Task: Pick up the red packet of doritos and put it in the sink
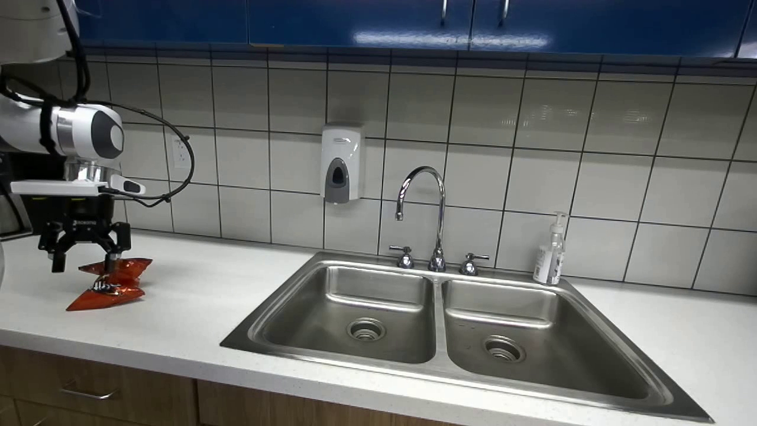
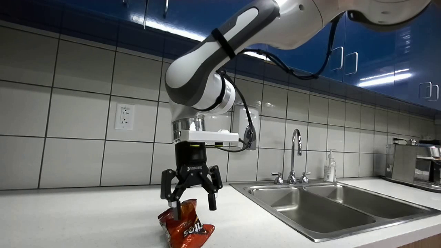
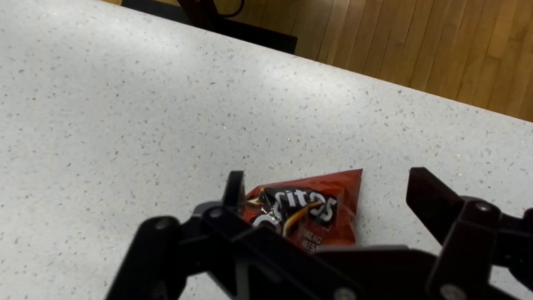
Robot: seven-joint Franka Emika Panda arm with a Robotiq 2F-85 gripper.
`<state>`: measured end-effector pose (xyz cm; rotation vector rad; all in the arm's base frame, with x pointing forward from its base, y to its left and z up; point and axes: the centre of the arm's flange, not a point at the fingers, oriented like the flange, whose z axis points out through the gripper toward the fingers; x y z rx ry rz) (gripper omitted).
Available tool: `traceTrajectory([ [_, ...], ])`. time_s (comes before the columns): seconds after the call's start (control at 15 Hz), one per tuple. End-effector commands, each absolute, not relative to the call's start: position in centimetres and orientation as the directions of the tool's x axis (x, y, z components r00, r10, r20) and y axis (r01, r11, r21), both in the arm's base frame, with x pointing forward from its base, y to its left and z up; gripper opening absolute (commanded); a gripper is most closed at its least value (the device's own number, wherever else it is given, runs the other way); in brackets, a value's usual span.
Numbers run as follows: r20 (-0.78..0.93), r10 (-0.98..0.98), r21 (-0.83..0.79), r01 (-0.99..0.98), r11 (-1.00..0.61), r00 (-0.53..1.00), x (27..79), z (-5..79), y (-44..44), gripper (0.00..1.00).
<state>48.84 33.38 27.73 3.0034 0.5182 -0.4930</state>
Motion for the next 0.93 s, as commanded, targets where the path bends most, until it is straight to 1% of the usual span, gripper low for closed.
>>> traceTrajectory([
  [0.0, -0.315, 0.297, 0.070, 0.334, -0.940, 0.902, 48.2, 26.4, 32.7, 1.00],
  [0.27, -0.267, 0.295, 0.162, 0.344, -0.925, 0.918, 48.2, 25.4, 31.6, 1.00],
  [0.53, -0.211, 0.327, 0.225, 0.372, -0.901, 0.921, 49.1, 26.2, 32.3, 1.00],
  [0.67, -0.186, 0.343, 0.243, 0.382, -0.892, 0.921, 49.1, 26.7, 32.9, 1.00],
  [0.87, -0.177, 0.338, 0.228, 0.372, -0.900, 0.924, 48.6, 26.5, 33.6, 1.00],
])
